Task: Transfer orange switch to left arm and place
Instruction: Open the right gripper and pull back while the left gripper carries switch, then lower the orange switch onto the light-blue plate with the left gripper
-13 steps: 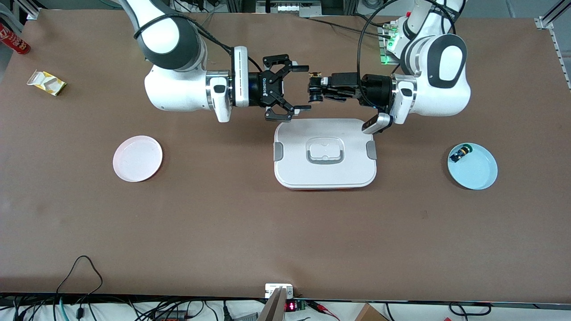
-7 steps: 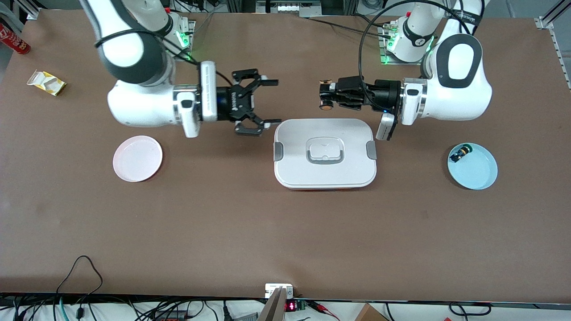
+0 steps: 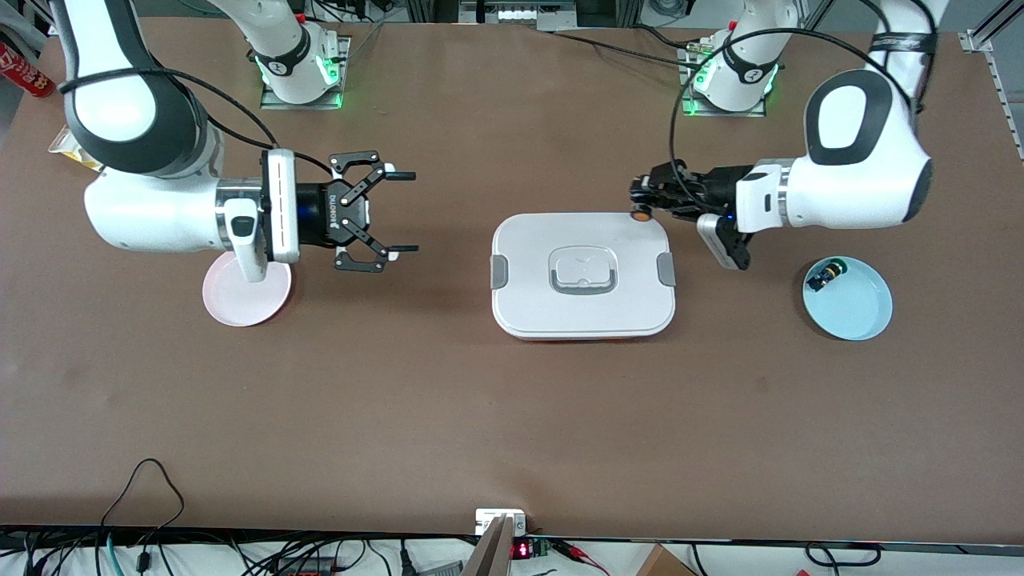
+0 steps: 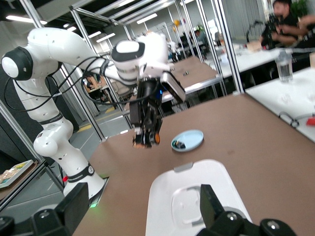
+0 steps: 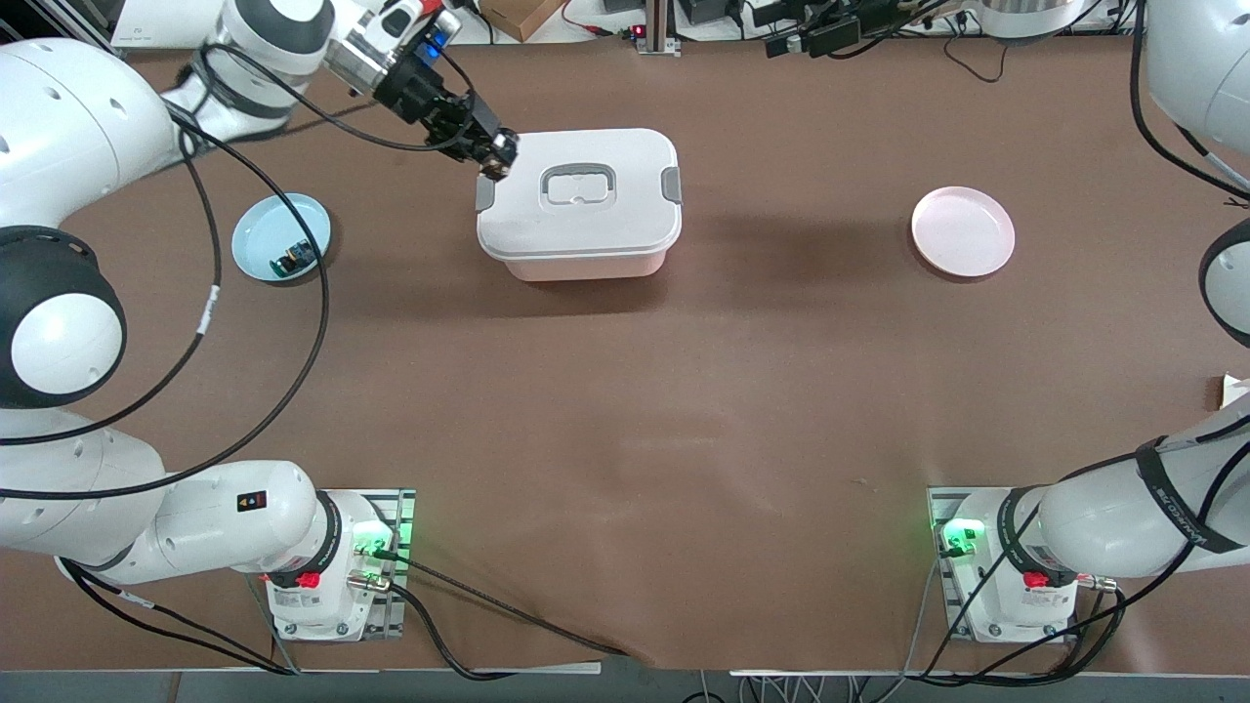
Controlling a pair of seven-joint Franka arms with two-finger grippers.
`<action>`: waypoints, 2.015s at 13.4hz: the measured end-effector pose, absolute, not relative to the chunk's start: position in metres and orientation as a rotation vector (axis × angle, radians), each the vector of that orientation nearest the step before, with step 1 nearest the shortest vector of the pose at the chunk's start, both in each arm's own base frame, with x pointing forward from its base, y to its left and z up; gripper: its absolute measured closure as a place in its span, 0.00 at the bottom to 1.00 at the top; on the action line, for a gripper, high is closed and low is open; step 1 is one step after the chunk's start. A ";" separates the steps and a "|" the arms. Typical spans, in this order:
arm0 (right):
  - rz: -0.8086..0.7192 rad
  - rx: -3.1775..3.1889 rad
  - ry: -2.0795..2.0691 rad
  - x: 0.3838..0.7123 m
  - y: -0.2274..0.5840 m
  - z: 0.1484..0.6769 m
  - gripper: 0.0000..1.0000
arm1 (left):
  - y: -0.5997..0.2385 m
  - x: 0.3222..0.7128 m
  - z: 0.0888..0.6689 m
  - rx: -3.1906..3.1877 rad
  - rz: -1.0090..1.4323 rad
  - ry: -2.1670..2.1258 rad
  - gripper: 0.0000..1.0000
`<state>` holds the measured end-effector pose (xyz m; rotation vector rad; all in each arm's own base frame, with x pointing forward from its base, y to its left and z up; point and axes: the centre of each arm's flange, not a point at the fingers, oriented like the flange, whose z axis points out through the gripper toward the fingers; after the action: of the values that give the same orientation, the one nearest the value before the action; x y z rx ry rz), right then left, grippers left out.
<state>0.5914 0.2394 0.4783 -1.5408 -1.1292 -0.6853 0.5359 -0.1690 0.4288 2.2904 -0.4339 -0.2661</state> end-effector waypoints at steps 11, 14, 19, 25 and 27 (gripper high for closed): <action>-0.089 -2.114 -0.564 0.595 0.186 0.470 0.00 | -0.053 0.576 0.402 2.736 -0.510 -1.089 0.59; 0.087 -2.253 -0.423 0.590 0.183 0.459 0.00 | -0.027 0.587 0.372 2.734 -0.559 -1.229 0.59; 0.397 -2.554 -0.272 0.573 0.170 0.438 0.00 | 0.034 0.605 0.326 2.641 -0.562 -1.574 0.59; 0.531 -3.011 -0.353 0.568 0.119 0.434 0.00 | 0.131 0.609 0.244 2.416 -0.487 -1.980 0.59; 0.486 -3.154 -0.419 0.569 0.107 0.459 0.00 | 0.132 0.608 0.233 2.384 -0.523 -2.041 0.59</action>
<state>0.5687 0.1073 0.4594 -3.1544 -0.4194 0.4862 0.6081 0.1316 0.2326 2.3838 -2.0414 -0.5230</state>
